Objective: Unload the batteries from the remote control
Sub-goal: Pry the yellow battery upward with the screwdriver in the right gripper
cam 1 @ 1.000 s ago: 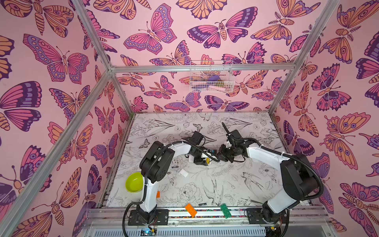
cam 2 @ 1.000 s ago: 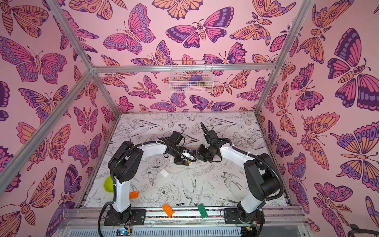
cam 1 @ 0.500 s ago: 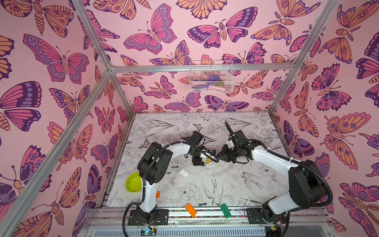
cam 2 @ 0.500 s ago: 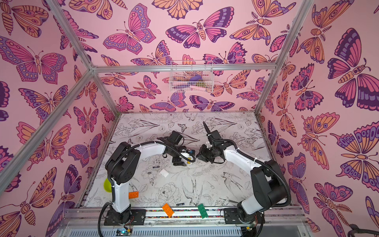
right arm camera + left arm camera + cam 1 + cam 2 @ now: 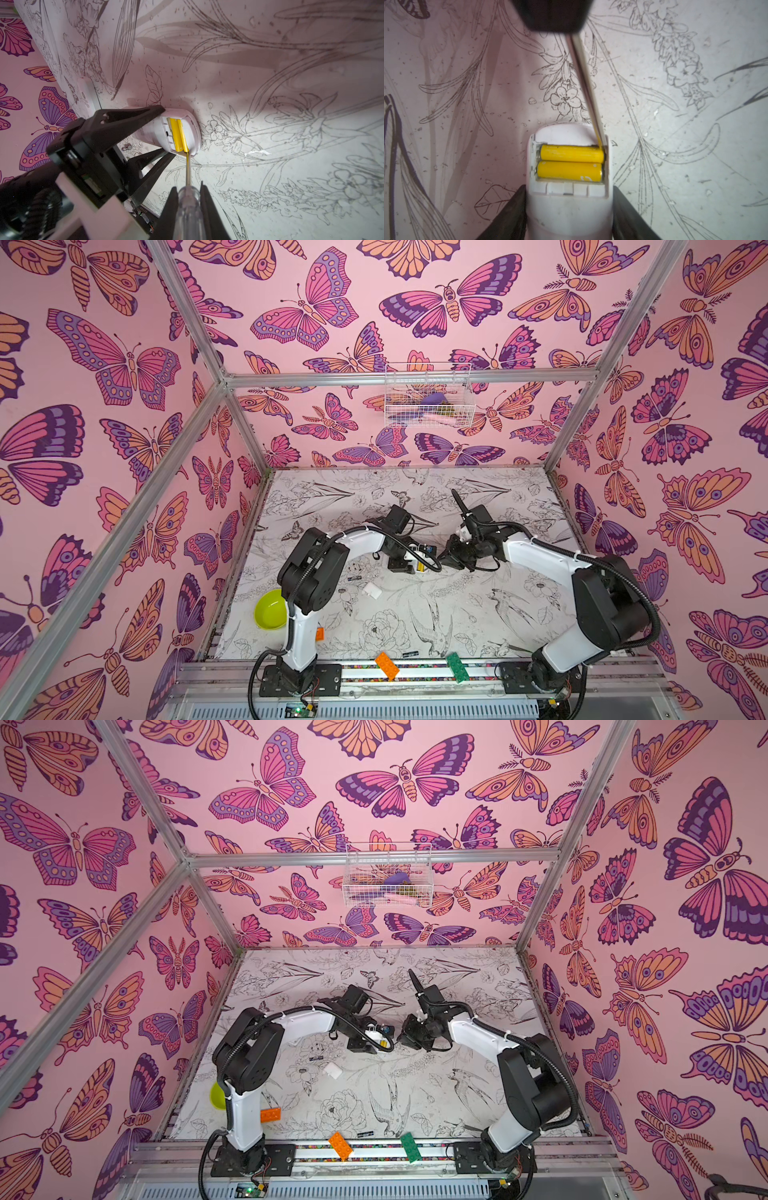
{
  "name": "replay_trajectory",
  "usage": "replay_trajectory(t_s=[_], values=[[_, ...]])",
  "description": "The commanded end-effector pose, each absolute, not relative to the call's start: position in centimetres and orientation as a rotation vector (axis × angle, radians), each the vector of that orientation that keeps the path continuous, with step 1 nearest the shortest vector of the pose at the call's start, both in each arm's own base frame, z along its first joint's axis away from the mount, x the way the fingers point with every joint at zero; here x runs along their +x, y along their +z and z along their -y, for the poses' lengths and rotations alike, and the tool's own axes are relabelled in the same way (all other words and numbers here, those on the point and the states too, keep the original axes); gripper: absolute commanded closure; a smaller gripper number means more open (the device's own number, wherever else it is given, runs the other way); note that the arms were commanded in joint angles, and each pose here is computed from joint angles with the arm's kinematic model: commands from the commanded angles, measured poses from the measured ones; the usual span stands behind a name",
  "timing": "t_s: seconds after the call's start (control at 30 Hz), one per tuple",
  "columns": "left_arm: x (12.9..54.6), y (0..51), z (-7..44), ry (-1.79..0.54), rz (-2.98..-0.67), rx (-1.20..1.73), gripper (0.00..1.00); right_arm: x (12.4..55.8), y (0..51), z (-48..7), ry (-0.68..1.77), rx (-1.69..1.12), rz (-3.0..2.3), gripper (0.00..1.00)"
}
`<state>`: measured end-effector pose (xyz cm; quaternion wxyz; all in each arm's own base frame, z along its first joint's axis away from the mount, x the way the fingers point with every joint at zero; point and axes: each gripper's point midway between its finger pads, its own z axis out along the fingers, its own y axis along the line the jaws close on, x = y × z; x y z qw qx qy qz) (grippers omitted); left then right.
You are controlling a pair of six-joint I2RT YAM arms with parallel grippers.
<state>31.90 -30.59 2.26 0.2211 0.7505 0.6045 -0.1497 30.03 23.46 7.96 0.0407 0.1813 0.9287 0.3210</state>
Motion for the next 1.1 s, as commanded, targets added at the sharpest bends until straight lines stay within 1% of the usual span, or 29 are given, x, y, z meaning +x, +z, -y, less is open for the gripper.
replay_trajectory(t_s=[0.0,0.4,0.67,0.7,0.83,0.97,1.07], values=[[30.7,0.1,28.9,-0.373,-1.716,2.152,0.46,30.7,8.1,-24.1,0.979,0.543,-2.830,1.00],[30.7,0.2,29.2,-0.382,-1.726,2.140,0.47,30.6,7.0,-25.2,0.992,0.522,-2.870,1.00],[30.6,0.5,29.6,-0.407,-1.720,2.129,0.47,32.0,8.3,-25.7,1.148,0.546,-2.760,1.00],[30.5,0.4,29.6,-0.411,-1.719,2.131,0.47,32.2,8.5,-25.8,1.168,0.555,-2.744,1.00],[30.6,0.7,29.6,-0.414,-1.729,2.117,0.38,32.6,8.7,-26.0,1.224,0.585,-2.710,1.00],[30.4,1.0,29.8,-0.423,-1.717,2.114,0.31,32.7,9.0,-25.8,1.216,0.586,-2.700,1.00],[30.8,1.8,30.0,-0.426,-1.740,2.081,0.28,32.8,9.4,-25.8,1.226,0.584,-2.685,1.00]])
